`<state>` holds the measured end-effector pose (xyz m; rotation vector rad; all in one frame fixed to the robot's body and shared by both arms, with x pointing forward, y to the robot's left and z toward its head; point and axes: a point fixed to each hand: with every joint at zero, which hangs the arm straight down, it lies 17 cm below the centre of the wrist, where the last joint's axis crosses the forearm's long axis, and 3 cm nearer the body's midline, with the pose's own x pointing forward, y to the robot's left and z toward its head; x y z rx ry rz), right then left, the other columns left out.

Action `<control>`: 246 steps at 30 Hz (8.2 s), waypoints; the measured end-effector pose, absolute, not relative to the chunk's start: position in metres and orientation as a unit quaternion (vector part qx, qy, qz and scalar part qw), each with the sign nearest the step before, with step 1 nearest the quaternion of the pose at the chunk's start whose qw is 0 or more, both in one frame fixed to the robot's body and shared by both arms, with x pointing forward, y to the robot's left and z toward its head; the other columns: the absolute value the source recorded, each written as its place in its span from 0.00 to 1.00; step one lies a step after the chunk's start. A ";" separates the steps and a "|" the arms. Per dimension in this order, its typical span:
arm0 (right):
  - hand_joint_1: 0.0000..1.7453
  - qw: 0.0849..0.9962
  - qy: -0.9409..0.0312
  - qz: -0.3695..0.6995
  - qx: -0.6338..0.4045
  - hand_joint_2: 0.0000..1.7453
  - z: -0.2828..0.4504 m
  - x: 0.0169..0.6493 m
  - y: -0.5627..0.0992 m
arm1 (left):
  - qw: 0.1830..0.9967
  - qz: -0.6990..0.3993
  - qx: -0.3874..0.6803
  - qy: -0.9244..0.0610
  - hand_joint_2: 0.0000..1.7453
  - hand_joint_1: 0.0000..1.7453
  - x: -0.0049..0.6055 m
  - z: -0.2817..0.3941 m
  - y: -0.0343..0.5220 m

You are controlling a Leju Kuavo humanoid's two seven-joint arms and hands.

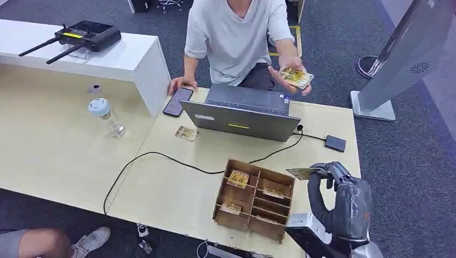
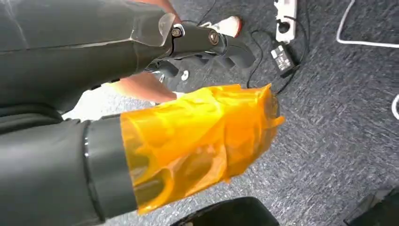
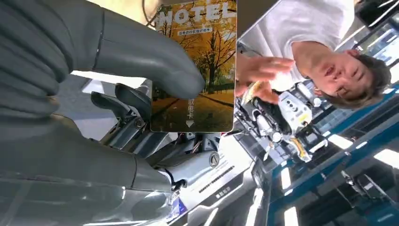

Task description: Pass the card to the sensor for recognition and then transmit it.

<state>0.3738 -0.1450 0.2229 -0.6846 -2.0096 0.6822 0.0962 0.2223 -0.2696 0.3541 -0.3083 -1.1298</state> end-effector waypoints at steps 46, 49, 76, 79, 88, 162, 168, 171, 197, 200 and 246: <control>0.06 0.419 -0.784 0.299 -0.347 1.00 0.258 0.458 -0.137 | 0.779 -0.588 0.154 -0.152 0.00 0.00 0.107 -0.268 0.212; 0.00 0.423 -0.778 0.305 -0.351 1.00 0.254 0.459 -0.138 | 0.779 -0.589 0.153 -0.151 0.00 0.00 0.106 -0.268 0.212; 0.00 0.409 -0.835 0.244 -0.276 0.00 0.257 0.392 -0.130 | 0.804 -0.551 0.163 -0.154 0.00 0.00 0.102 -0.268 0.216; 0.00 0.415 -0.844 0.225 -0.255 0.00 0.254 0.375 -0.131 | 0.811 -0.541 0.165 -0.152 0.00 0.00 0.099 -0.269 0.218; 0.00 0.425 -0.857 0.193 -0.218 0.00 0.254 0.352 -0.133 | 0.824 -0.522 0.165 -0.146 0.00 0.00 0.096 -0.269 0.221; 0.00 0.450 -0.801 0.336 -0.210 1.00 0.148 0.303 -0.089 | 0.843 -0.491 0.166 -0.142 0.00 0.00 0.094 -0.270 0.227; 0.00 0.447 -0.789 0.360 -0.217 1.00 0.136 0.307 -0.085 | 0.840 -0.498 0.164 -0.139 0.00 0.00 0.093 -0.271 0.227; 0.00 0.448 -0.784 0.371 -0.216 1.00 0.128 0.309 -0.083 | 0.840 -0.499 0.164 -0.139 0.00 0.00 0.094 -0.271 0.227; 0.00 0.466 -0.757 0.369 -0.272 1.00 0.116 0.328 -0.101 | 0.836 -0.505 0.165 -0.136 0.00 0.00 0.094 -0.271 0.227; 0.00 0.471 -0.749 0.367 -0.288 1.00 0.114 0.330 -0.109 | 0.836 -0.505 0.165 -0.136 0.00 0.00 0.094 -0.271 0.227; 0.00 0.478 -0.711 0.424 -0.294 1.00 0.098 0.351 -0.101 | 0.822 -0.528 0.164 -0.139 0.00 0.00 0.101 -0.269 0.224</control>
